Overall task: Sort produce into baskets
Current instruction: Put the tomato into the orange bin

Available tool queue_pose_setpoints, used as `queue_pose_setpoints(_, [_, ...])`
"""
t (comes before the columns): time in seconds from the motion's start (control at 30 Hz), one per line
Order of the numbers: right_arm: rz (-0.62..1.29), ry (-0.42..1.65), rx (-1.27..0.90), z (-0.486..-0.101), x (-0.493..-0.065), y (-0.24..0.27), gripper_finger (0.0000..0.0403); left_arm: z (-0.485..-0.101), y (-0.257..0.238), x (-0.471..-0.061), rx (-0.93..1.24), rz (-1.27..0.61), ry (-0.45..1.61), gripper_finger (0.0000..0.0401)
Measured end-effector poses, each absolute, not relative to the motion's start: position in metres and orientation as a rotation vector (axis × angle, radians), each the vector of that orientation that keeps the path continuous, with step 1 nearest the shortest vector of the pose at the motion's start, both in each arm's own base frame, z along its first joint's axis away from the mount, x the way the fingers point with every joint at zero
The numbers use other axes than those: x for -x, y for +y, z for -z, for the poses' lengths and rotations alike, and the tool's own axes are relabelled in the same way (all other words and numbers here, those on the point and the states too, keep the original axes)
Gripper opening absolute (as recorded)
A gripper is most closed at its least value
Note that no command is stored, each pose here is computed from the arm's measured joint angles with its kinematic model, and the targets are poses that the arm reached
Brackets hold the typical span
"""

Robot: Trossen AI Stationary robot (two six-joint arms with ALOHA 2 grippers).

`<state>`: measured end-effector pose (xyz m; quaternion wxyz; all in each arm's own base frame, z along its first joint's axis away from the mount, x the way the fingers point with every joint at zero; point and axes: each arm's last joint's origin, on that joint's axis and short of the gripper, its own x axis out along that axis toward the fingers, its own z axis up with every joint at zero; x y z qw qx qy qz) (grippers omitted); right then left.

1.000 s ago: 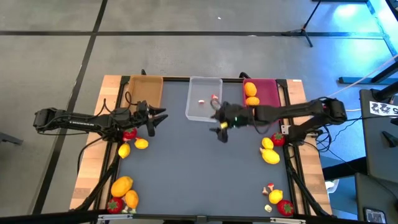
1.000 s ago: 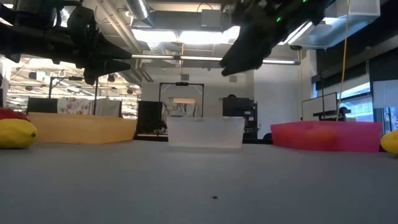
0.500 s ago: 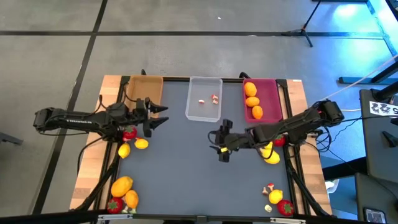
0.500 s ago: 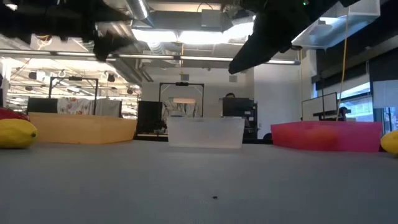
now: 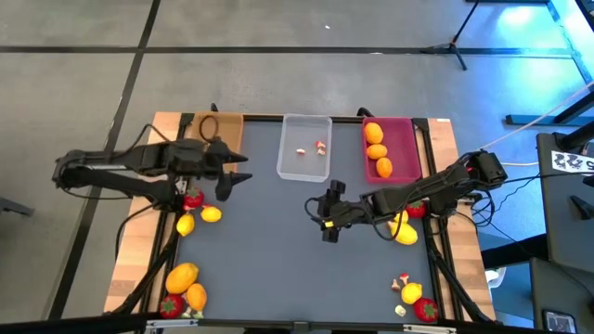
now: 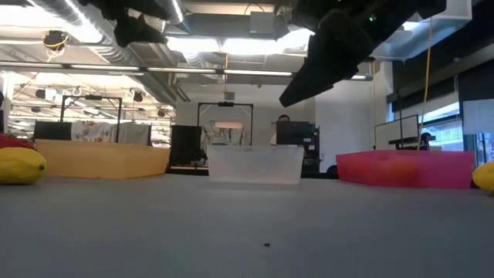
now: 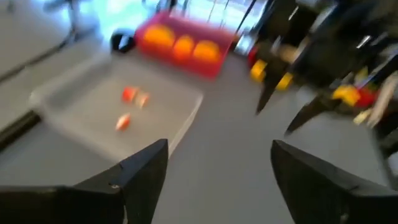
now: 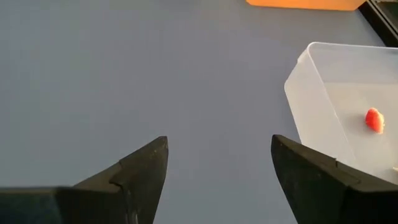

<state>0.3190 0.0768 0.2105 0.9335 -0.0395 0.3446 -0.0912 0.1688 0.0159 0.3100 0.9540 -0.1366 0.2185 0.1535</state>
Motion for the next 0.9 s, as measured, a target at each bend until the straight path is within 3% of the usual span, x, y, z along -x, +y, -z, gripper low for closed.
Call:
queue_pose_setpoints(0.43, [0.187,0.690,0.077,-0.212,-0.320,0.076,0.0282,-0.291,0.015,-0.161,0.373,-0.480,1.008,0.0278])
queue_pose_setpoints(0.9, [0.186,0.686,0.076,-0.212,-0.320,0.076,0.0282,-0.290,0.016,-0.160,0.387,-0.495,1.023,0.0278])
